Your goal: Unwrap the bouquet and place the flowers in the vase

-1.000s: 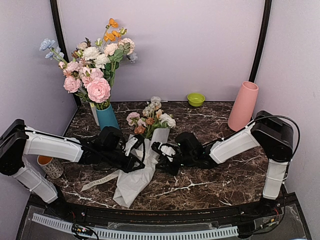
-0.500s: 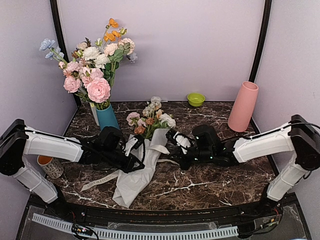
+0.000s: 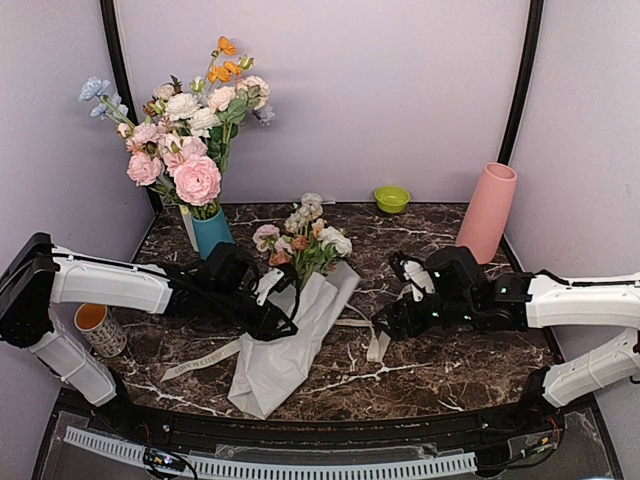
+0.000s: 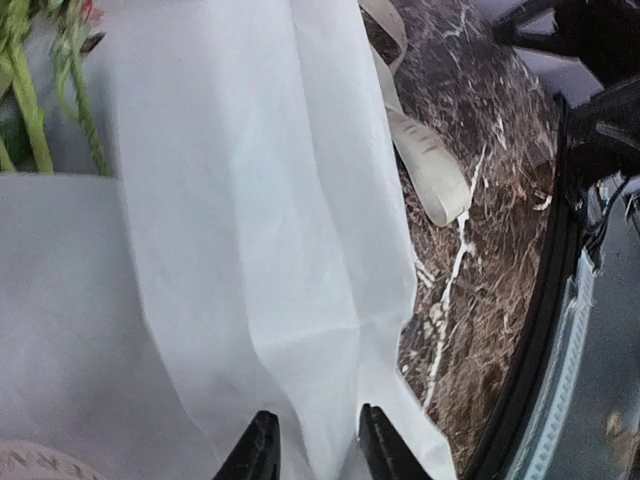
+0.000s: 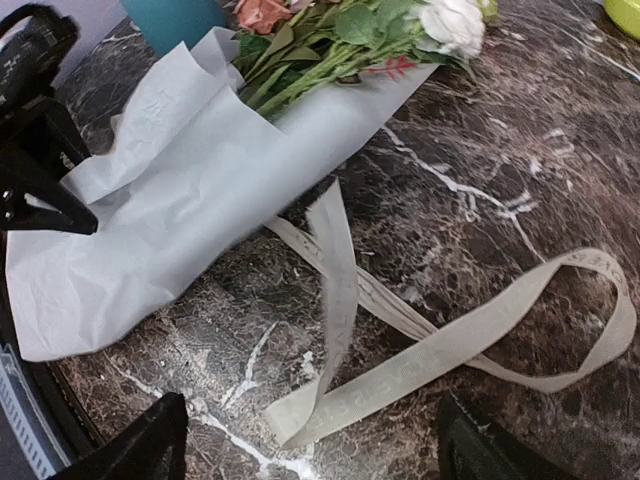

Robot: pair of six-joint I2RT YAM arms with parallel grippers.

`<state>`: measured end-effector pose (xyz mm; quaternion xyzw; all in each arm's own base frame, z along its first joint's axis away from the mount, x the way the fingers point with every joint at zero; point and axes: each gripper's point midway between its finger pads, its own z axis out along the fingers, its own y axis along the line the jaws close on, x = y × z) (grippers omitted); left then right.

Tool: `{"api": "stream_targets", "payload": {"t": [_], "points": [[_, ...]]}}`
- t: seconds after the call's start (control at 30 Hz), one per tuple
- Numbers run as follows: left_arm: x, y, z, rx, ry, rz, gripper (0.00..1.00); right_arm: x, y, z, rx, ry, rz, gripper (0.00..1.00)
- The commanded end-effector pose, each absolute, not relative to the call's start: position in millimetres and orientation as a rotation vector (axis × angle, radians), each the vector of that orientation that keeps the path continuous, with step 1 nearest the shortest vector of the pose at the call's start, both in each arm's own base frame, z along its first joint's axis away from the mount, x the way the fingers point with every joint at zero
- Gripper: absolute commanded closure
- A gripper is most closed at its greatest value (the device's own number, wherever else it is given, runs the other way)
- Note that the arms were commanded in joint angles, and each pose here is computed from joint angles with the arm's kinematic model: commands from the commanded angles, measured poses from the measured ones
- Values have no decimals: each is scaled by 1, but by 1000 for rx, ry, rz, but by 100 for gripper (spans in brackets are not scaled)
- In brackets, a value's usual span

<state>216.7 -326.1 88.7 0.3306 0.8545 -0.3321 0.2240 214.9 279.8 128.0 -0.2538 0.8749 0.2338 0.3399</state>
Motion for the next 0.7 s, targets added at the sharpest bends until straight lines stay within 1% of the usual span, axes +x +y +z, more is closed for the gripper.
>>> {"api": "stream_targets", "payload": {"t": [0.0, 0.03, 0.07, 0.1, 0.37, 0.47, 0.57, 0.67], "points": [[215, -336, 107, 976, 2348, -927, 53, 216, 258, 136, -507, 2314, 555, 5], [215, -338, 111, 989, 2340, -923, 48, 218, 256, 142, -497, 2291, 546, 4], [214, -339, 114, 997, 2337, -919, 40, 221, 255, 148, -490, 2270, 537, 3], [214, -340, 117, 1002, 2333, -918, 37, 224, 254, 153, -479, 2252, 528, 3], [216, -335, 149, 964, 2318, -882, 40, 242, 252, 184, -356, 2174, 511, 2], [221, -331, 188, 920, 2288, -853, 38, 246, 250, 187, -297, 2173, 511, 2], [224, -324, 238, 897, 2232, -829, 32, 248, 246, 187, -237, 2182, 506, 2], [219, -308, 262, 884, 2217, -779, 32, 249, 249, 189, -218, 2180, 526, 2]]}}
